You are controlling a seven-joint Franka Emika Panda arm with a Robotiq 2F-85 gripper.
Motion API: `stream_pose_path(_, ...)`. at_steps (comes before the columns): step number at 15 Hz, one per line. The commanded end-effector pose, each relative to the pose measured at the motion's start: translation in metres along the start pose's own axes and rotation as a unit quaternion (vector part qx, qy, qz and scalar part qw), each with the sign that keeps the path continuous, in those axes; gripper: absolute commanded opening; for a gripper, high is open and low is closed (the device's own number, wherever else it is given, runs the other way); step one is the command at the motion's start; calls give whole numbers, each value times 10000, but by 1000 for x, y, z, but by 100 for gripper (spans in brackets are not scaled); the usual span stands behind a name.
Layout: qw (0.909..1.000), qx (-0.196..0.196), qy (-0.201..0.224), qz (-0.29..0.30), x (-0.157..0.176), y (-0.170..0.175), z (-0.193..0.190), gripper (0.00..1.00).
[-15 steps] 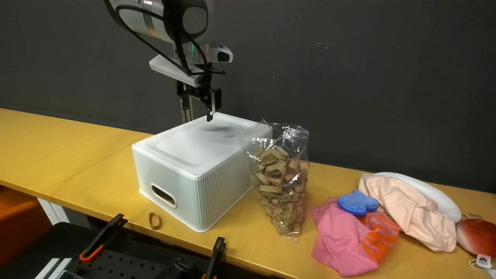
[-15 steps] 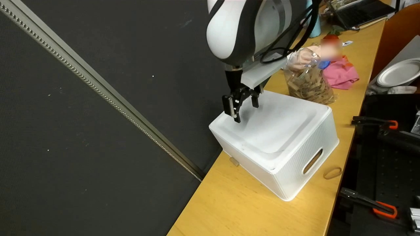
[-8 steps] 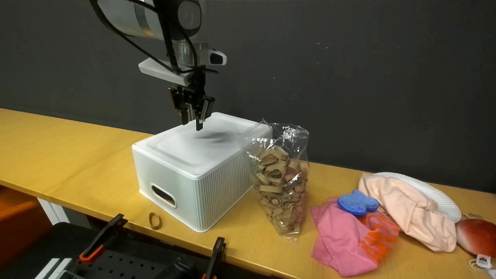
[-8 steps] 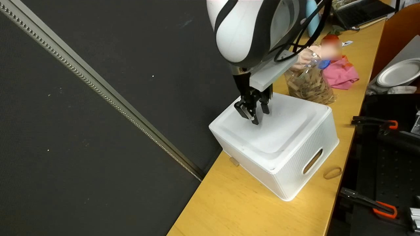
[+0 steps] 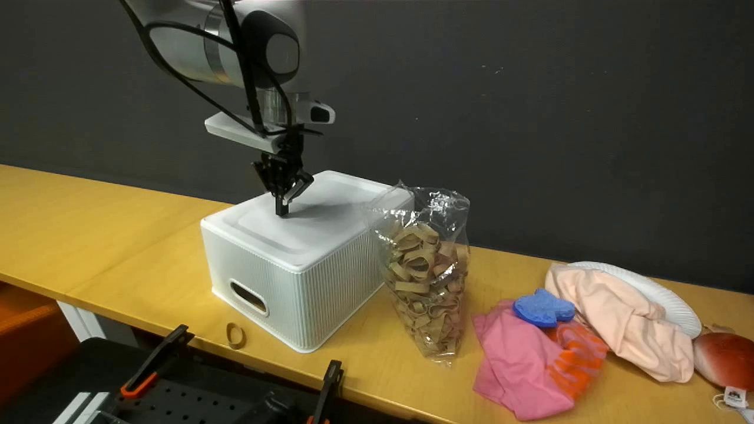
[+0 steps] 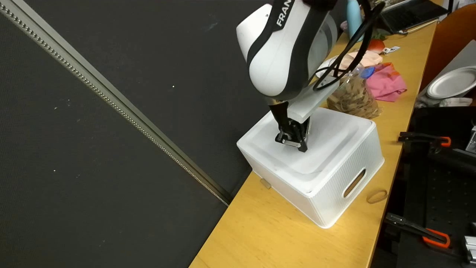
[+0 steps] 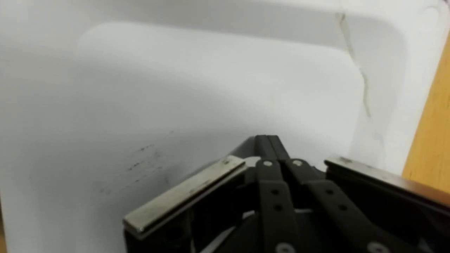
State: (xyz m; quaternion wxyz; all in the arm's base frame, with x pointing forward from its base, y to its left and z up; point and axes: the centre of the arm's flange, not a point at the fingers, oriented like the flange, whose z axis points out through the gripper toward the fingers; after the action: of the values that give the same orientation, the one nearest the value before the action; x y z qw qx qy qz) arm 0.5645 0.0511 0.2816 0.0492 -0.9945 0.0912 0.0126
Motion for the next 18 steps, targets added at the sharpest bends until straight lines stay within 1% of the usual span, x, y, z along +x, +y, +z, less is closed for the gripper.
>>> stream_pose_path(1, 9998, -180, -82, -45, 5, -12, 1, 0)
stream_pose_path(4, 9995, -270, -155, -80, 8, -10, 3, 0)
stream_pose_path(9, 9991, -247, -338, -97, 13, -2, 13, 0)
stream_pose_path(12, 9984, -314, -424, -179, 10, -2, 14, 0)
stream_pose_path(15, 9967, -548, -462, -376, 3, 1, 15, 0)
stream_pose_path(18, 9936, -890, -444, -530, -4, 10, 17, 0)
